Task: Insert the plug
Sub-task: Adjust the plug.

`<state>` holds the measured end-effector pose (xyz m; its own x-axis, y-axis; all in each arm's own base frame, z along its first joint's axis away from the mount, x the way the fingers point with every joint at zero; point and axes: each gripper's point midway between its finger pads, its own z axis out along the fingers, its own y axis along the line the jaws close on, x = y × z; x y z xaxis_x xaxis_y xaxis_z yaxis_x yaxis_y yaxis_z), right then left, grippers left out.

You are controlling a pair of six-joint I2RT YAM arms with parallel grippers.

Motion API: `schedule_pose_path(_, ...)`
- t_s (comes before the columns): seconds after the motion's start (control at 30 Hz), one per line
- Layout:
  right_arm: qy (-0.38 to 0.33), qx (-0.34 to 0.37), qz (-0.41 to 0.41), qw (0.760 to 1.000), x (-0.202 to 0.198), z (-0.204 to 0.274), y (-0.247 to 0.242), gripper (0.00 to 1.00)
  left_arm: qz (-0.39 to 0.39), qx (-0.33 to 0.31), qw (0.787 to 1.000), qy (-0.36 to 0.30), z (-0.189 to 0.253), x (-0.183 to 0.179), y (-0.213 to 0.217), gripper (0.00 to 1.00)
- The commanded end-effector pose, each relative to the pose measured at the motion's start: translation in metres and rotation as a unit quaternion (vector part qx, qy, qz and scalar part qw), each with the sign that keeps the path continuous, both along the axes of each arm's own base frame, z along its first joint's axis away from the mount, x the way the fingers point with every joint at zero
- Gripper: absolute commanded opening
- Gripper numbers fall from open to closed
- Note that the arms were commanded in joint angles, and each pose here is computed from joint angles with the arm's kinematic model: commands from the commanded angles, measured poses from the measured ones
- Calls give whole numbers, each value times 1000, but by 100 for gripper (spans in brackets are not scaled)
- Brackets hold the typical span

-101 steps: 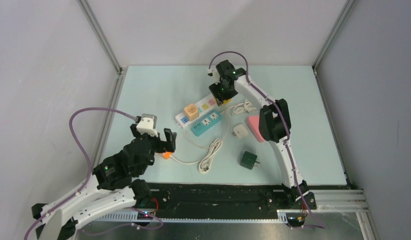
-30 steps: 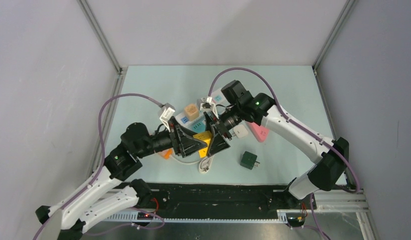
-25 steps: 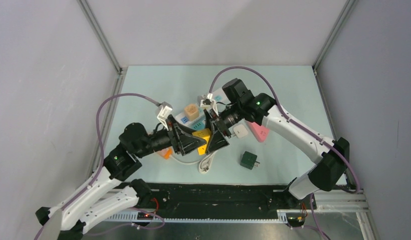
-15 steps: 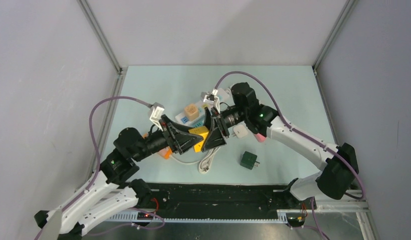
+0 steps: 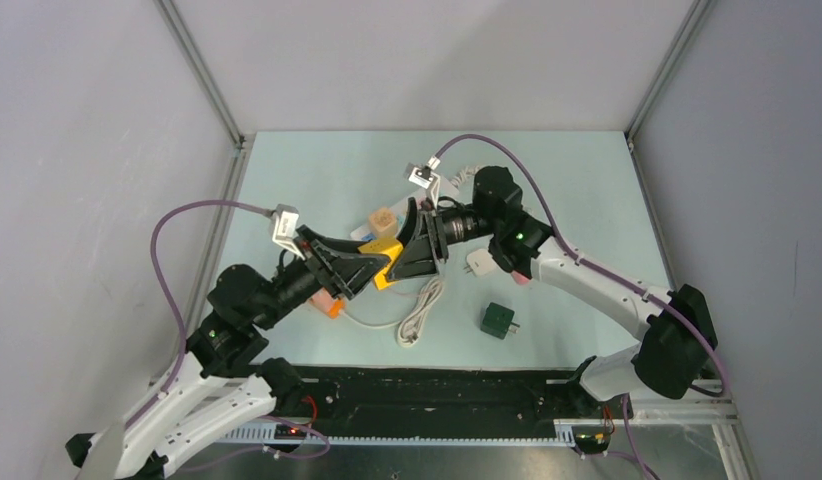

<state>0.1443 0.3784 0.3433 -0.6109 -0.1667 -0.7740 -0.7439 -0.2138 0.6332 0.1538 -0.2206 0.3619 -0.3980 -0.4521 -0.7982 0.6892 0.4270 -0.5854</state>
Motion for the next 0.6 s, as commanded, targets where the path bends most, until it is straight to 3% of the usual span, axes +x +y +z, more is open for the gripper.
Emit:
schedule_pose_path(0.0,-2,22,-37,999,12,16,2,75,17,-23,999,-22,18,3,6,0)
schedule_pose_path(0.13,3,27,-42,999,11,17,6,79,32,-34,999,-21,23,7,9,0)
schedule_pose_path(0.27,17,51,-47,997,9,23,10,76,54,-53,997,-13,26,12,15,0)
schedule_pose_path(0.4,39,77,-54,995,13,28,9,48,54,-74,996,-20,32,9,18,0)
schedule_pose_path(0.47,53,84,-59,993,16,29,10,39,54,-76,995,-18,29,9,18,0)
schedule_pose_path(0.57,58,100,-56,992,15,34,10,41,67,-81,994,-15,27,13,21,0)
